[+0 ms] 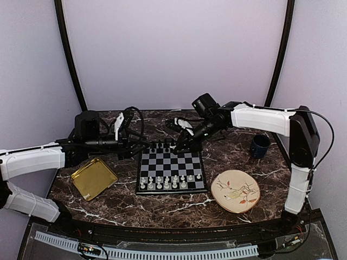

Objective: Set up the chess pieces on the board
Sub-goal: Pass from the right arm to the left

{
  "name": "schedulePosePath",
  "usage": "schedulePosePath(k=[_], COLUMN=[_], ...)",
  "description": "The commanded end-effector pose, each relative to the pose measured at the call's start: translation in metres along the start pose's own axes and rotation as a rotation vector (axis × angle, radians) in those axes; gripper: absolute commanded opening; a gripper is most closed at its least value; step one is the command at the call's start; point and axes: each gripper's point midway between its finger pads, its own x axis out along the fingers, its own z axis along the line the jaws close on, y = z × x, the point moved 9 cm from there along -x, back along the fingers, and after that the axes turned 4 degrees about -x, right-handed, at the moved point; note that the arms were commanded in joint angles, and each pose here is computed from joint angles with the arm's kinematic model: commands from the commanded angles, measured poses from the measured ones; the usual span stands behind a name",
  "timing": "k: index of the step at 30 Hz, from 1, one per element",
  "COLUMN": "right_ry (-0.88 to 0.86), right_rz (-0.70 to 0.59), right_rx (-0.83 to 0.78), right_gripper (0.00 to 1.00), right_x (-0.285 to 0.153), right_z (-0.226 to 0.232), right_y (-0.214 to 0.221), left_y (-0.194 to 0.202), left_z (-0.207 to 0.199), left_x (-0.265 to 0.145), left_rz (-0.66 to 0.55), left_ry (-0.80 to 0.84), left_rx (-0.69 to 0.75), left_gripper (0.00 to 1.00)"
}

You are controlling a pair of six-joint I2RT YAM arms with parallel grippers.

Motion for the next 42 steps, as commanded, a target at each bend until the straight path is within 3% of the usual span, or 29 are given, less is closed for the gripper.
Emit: schedulePosePath(k=[1,13,34,39,42], right_ry=[-0.163,-0.209,-0.193,-0.196,-0.201], right_rz=[-0.131,-0.159,-0.148,-0.136,-0.129], right_rx=[0.103,0.144,0.106,0.097,0.095], right_gripper=[0.19,0.21,0.22,0.22,0.22], right_x=[-0.015,-0.014,-0.021,-0.017,-0.015], right_z=[0.011,0.01,0.02,0.023,0.024], right_y=[-0.017,-0.02,-0.022,-0.021,-0.02], left_y=[-0.016,-0.02,-0.013,-0.012,-0.015], left_z=[-0.026,-0.04,-0.024,-0.023,-0.025], left_x=[0.001,0.034,0.075,0.073,0.07], left_rz=[-0.147,-0.042,0.066,0.061,0.046], left_ry=[0.111,0.227,0.246,0.212,0.214], left_rx=[0.295,0.404,0.384,0.404,0.412], left_gripper=[0.42,0.39,0.28,0.36,0.37])
